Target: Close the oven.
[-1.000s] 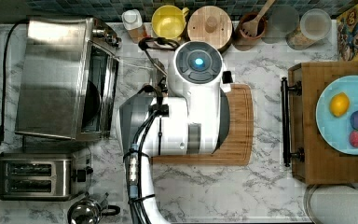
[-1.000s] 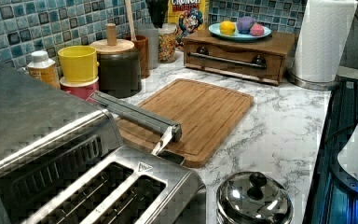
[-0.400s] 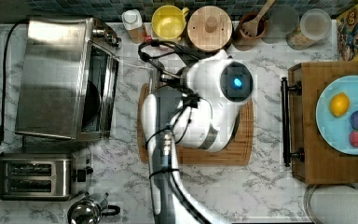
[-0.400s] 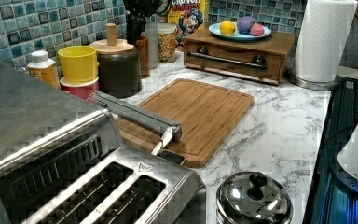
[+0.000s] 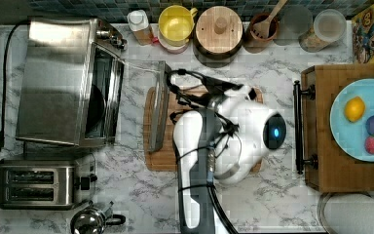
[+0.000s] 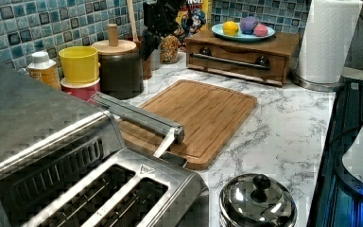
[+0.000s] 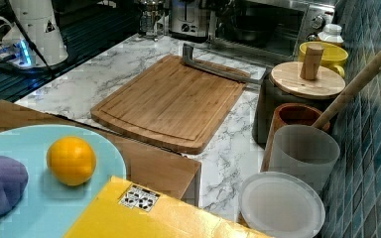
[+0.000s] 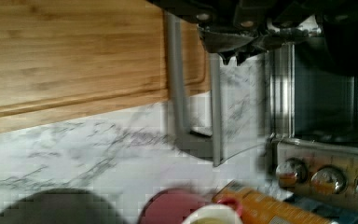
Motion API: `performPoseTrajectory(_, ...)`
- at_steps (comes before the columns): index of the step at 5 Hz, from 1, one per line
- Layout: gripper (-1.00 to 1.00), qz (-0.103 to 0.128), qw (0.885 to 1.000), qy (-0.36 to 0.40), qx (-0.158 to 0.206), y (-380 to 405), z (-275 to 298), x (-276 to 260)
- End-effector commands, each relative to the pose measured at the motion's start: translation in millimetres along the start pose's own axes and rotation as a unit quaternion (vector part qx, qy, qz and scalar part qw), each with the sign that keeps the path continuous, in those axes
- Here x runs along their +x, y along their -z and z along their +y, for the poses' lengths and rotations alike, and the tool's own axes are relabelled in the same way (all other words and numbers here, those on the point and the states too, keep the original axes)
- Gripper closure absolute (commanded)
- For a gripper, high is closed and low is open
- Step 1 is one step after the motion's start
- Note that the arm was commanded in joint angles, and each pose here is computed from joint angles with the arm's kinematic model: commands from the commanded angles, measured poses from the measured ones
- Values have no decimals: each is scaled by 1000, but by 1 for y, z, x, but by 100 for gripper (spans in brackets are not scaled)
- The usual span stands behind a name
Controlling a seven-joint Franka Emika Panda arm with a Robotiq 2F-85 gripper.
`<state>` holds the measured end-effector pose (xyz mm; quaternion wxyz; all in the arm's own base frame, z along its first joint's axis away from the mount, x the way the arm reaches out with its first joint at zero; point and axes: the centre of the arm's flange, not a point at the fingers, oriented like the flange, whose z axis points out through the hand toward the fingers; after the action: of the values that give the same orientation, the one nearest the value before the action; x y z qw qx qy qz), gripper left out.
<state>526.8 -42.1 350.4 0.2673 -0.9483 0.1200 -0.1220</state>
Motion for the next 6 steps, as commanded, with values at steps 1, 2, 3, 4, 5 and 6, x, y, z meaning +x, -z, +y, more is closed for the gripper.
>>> performPoseTrajectory(1, 100, -20, 999, 18, 47, -54, 2, -23)
performPoseTrajectory(2, 100, -3, 997, 23, 70, -71, 10, -23)
performPoseTrajectory(3, 100, 25, 997, 19, 73, -80, 17, -17)
performPoseTrajectory(4, 100, 53, 994, 30, 95, -83, 20, -19)
performPoseTrajectory(5, 100, 69, 989, 33, 128, -74, 11, -18)
performPoseTrajectory(6, 100, 41, 990, 38, 128, -90, 4, -12)
